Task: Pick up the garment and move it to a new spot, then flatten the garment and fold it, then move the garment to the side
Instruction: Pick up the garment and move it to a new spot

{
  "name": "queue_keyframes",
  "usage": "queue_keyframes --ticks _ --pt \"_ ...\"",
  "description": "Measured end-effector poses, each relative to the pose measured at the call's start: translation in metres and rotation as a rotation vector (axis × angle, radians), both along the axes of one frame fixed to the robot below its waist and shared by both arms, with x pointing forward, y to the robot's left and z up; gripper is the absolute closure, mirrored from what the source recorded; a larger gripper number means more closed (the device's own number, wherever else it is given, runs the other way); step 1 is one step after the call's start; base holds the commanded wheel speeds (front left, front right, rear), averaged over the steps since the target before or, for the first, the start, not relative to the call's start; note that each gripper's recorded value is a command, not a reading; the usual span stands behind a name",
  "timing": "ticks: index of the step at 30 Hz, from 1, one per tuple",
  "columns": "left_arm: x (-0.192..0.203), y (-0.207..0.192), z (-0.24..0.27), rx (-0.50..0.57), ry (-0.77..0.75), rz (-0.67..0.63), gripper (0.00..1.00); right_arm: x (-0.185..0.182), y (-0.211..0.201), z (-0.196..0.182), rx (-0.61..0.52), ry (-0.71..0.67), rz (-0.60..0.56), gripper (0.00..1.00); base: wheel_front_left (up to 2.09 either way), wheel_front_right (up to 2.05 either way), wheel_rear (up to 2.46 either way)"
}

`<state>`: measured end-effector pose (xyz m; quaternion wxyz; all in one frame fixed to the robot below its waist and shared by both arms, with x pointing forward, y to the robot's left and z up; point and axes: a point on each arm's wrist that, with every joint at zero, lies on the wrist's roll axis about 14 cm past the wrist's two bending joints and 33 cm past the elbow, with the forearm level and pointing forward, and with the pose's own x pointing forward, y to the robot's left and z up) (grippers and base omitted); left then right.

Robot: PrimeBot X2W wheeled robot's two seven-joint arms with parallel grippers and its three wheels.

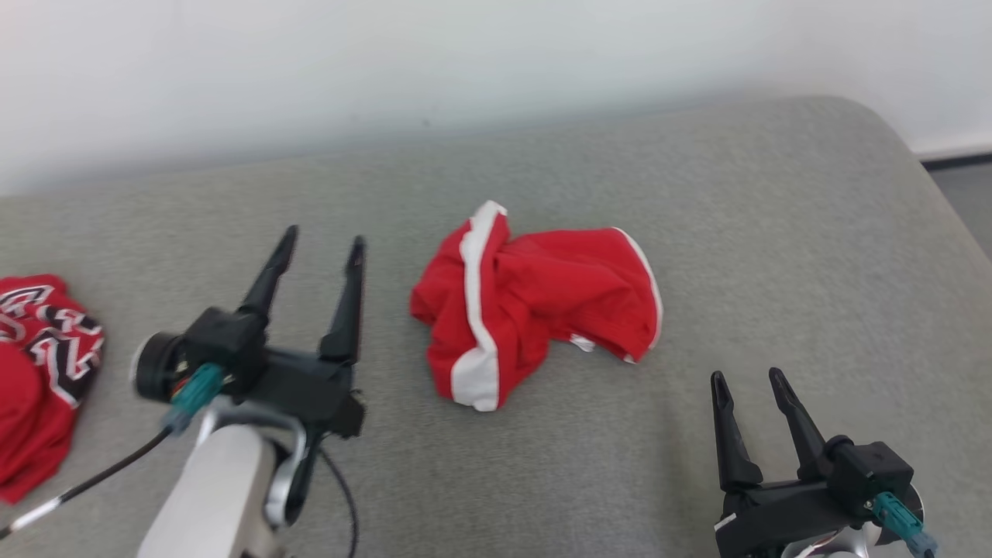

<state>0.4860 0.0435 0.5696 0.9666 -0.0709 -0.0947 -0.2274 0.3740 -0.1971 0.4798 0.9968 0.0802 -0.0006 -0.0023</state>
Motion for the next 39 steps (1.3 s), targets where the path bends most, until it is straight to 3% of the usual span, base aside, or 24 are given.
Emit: queue_keyframes --ticks 10,16,22,39 --pt "-0.048 0.111 -0.003 0.063 -0.031 0.260 0.00 0.009 0.029 0.011 0.000 -0.038 0.088 0.00 0.00 0.00 0.00" --pt "-0.075 0.147 -0.008 0.065 -0.024 0.379 0.00 0.007 0.031 0.021 -0.018 -0.064 0.096 0.00 0.00 0.00 0.00" --pt "-0.093 0.158 -0.017 0.070 -0.003 0.421 0.00 0.001 0.027 0.029 -0.036 -0.075 0.087 0.00 0.00 0.00 0.00" --pt "-0.116 0.148 -0.042 0.102 0.060 0.374 0.00 -0.015 0.019 0.045 -0.064 -0.095 0.065 0.00 0.00 0.00 0.00"
